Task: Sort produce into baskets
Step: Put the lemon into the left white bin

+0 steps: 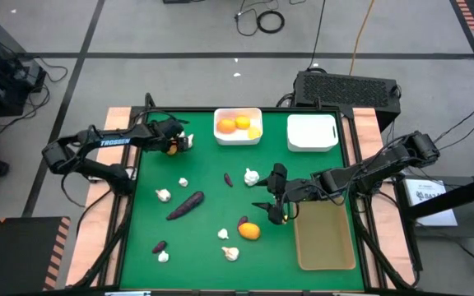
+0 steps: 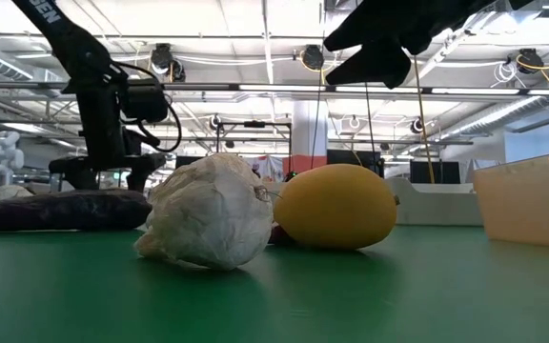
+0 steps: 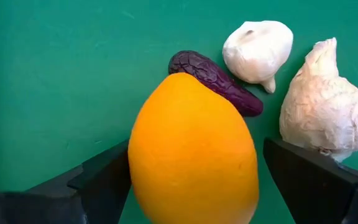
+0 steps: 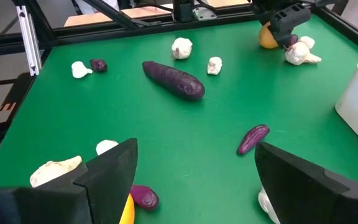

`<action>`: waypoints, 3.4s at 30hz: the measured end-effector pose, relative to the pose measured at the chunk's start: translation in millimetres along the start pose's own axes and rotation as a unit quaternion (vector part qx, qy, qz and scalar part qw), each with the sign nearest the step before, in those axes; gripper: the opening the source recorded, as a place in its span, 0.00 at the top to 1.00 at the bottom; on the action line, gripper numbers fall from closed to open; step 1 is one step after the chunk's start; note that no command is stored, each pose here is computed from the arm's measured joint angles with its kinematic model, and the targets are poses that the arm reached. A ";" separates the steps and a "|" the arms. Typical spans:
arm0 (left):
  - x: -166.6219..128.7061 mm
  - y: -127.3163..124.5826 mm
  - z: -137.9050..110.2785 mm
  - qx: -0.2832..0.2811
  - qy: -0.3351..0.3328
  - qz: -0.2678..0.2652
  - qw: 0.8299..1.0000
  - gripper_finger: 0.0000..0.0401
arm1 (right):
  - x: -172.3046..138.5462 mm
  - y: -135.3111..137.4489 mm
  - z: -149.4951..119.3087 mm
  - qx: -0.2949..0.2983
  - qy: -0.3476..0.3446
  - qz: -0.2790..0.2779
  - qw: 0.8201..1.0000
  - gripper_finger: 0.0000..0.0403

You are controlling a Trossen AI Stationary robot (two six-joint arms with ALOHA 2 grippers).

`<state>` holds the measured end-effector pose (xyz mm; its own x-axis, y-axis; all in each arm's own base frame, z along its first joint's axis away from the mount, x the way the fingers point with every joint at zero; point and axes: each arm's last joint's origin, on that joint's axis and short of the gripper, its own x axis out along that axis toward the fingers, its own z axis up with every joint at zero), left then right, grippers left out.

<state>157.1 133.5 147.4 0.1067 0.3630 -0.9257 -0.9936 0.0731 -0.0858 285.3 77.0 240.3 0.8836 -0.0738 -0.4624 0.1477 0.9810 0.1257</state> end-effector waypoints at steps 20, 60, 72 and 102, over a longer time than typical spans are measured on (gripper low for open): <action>-48.5 -7.9 15.2 0.035 0.008 -0.033 0.999 0.32 | 0.0 0.0 -0.1 0.000 0.000 0.000 1.000 0.22; -69.1 -184.9 88.1 0.293 -0.161 -0.263 0.905 0.18 | 2.4 -8.3 1.5 -0.029 0.002 -0.018 0.999 0.22; -96.4 -168.8 92.9 0.320 -0.107 -0.232 0.912 0.10 | 2.4 -8.3 1.6 -0.019 0.002 -0.018 1.000 0.22; -156.1 -81.0 -110.6 0.418 -0.330 -0.450 0.717 0.10 | 59.4 61.1 -3.9 0.013 0.148 -0.026 0.988 0.22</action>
<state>216.9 -31.9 258.1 0.9591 0.1588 -0.2343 -0.1713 0.9846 -0.0338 345.0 133.3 217.0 0.7056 -0.0652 -0.7056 0.2049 0.9720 0.1150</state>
